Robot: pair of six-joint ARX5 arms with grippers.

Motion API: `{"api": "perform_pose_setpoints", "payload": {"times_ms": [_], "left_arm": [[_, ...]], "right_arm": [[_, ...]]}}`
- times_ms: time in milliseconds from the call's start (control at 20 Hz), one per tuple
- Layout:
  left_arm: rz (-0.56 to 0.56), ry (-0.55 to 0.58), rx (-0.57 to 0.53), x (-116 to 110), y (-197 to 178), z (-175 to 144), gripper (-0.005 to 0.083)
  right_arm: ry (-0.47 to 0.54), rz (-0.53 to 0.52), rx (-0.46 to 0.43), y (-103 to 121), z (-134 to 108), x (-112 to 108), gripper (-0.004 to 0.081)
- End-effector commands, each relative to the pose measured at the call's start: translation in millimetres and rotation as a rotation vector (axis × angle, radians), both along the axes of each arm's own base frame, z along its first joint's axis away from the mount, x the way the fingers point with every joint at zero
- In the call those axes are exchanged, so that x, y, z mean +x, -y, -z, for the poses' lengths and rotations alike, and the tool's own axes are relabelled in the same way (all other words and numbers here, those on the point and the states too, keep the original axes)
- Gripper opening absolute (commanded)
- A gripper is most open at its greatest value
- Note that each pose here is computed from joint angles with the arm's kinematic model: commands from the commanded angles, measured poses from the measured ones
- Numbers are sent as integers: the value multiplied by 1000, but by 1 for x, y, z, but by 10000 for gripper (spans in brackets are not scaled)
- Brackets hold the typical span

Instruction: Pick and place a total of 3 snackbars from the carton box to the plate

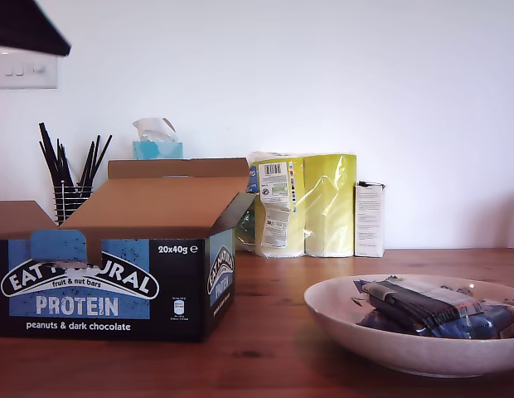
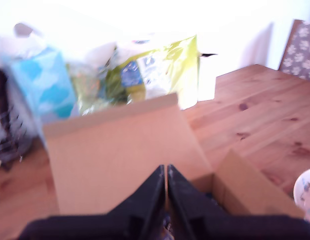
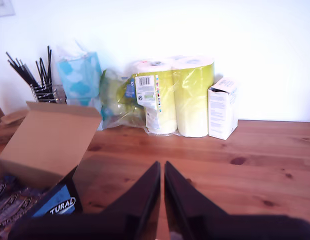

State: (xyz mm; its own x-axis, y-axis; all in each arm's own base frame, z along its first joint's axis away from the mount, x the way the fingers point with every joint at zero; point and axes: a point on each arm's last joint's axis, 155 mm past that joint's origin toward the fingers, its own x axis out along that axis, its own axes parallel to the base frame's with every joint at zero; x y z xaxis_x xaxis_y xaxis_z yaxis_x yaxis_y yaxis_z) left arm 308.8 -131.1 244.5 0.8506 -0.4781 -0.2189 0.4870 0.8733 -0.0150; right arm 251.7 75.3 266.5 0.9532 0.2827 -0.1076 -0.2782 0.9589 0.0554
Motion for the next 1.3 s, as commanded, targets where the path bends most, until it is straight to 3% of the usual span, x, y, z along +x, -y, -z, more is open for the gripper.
{"api": "perform_pose_setpoints", "payload": {"times_ms": [0, 350, 600, 850, 1250], "left_arm": [[-10, -12, -17, -8, -3, 10, -19], [-18, -33, -26, -47, -15, 26, -19], [-50, 4, -68, -60, -23, 26, -19], [-53, 1, -65, -62, -24, 27, -19], [-48, -141, -70, -69, -21, 56, -19]], "right_arm": [[-28, -22, -14, -3, 13, -6, -13], [-56, -50, -30, 2, 26, -40, -13], [-38, -35, -16, 10, 27, -57, -13], [-74, -6, 6, 16, 35, -60, -13], [-71, -4, 8, 16, 34, -59, -13]]}}
